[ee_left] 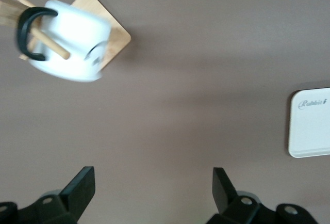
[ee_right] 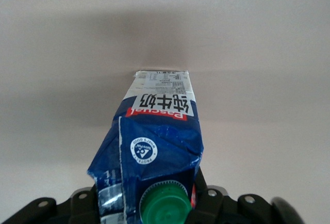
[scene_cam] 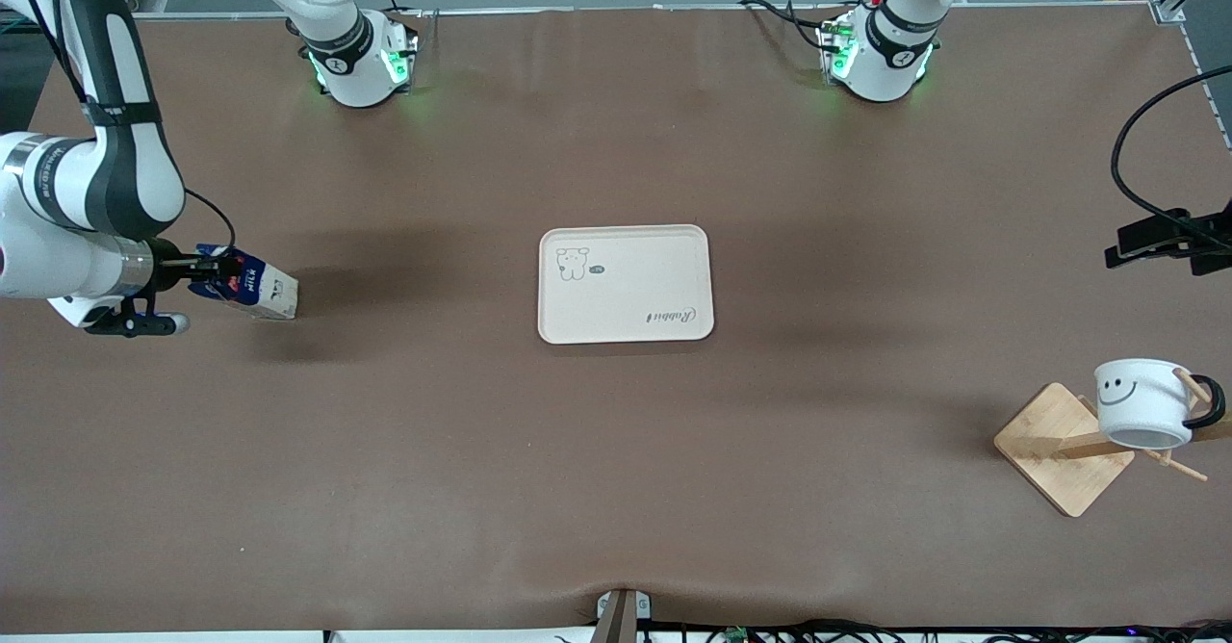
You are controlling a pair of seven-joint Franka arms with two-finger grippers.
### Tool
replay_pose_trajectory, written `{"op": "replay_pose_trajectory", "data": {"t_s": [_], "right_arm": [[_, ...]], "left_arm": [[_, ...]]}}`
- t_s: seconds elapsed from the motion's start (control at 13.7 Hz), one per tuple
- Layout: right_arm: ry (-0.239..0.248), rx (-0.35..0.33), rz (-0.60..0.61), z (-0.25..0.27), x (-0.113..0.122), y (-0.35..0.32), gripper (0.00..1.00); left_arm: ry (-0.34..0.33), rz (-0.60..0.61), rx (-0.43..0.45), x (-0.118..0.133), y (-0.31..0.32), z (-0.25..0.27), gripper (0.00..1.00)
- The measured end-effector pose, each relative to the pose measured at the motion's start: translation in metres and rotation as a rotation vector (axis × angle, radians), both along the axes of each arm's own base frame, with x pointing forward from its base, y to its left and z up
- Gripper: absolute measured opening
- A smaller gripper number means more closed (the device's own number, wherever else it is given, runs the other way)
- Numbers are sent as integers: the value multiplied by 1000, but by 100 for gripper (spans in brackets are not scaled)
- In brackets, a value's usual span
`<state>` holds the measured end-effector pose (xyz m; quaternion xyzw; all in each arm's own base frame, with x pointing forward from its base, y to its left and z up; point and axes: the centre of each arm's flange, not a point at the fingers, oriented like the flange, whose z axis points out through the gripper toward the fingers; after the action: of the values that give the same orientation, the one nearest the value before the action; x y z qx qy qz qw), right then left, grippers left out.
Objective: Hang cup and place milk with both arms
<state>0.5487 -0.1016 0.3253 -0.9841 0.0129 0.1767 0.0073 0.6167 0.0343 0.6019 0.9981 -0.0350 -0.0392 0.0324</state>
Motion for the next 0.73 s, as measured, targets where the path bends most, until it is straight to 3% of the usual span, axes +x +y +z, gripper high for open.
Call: {"op": "replay_pose_trajectory", "data": {"t_s": [0.22,0.29,0.73], "right_arm": [[3,1,0,-2,-1,0,76],[3,1,1,-2,-1,0,85],[3,1,2,-2,-1,1,100]], "left_arm": [[22,2,31,-8,-25,2,100],[29,-1,48,-13,-31,1,100],[11,-1,60,-54,-52,-4,100]]}}
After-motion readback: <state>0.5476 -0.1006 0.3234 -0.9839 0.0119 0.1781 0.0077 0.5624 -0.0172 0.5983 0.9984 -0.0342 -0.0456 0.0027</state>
